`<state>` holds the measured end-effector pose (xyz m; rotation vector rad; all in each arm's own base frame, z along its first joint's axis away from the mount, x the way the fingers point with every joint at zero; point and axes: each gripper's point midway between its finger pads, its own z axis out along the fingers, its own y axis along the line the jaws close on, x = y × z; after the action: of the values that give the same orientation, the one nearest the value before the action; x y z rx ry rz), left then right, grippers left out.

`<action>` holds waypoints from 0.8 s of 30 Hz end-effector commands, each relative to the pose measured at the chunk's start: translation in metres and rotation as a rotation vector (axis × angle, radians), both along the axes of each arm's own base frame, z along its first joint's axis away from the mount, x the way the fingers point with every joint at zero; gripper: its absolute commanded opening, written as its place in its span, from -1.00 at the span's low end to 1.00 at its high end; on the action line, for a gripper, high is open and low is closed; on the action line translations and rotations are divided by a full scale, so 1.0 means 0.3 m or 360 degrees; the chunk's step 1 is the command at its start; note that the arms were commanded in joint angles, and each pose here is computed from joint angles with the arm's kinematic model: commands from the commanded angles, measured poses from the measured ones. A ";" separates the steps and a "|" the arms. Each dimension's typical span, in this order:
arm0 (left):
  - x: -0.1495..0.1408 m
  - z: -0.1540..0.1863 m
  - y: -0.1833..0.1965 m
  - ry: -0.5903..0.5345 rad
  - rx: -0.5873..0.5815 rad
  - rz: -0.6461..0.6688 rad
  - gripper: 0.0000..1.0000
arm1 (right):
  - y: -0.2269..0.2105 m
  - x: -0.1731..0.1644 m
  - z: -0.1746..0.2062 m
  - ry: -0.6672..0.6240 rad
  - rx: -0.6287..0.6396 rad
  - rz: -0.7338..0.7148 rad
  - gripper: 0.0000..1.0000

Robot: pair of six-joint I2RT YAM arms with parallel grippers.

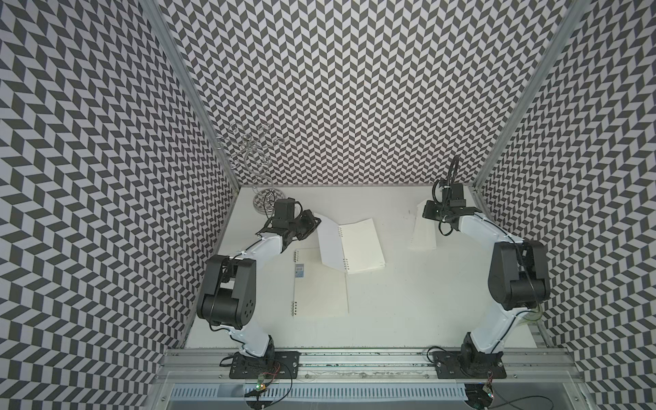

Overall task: Tear off pages from different notebooks
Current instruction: Place the paper at the center of the board.

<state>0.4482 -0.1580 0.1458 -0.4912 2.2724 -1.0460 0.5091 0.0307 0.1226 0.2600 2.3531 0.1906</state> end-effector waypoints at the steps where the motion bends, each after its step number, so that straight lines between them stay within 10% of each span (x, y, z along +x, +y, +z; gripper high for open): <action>1: 0.032 0.031 -0.033 -0.0054 0.0051 -0.0025 -0.98 | -0.127 -0.024 -0.054 0.0109 -0.0132 -0.0219 -1.00; 13: 0.203 0.024 -0.145 -0.0060 0.0174 0.0027 -1.00 | -0.443 -0.250 -0.109 0.0283 -0.0249 -0.0650 -0.72; 24: 0.486 0.071 0.049 -0.0113 0.0611 0.0311 -1.00 | -0.432 -0.289 0.027 0.0168 -0.0238 -0.0625 0.54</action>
<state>0.5870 -0.1726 0.1711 -0.4774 2.2150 -0.6942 0.4186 -0.0981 0.1037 0.6649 2.4213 -0.1951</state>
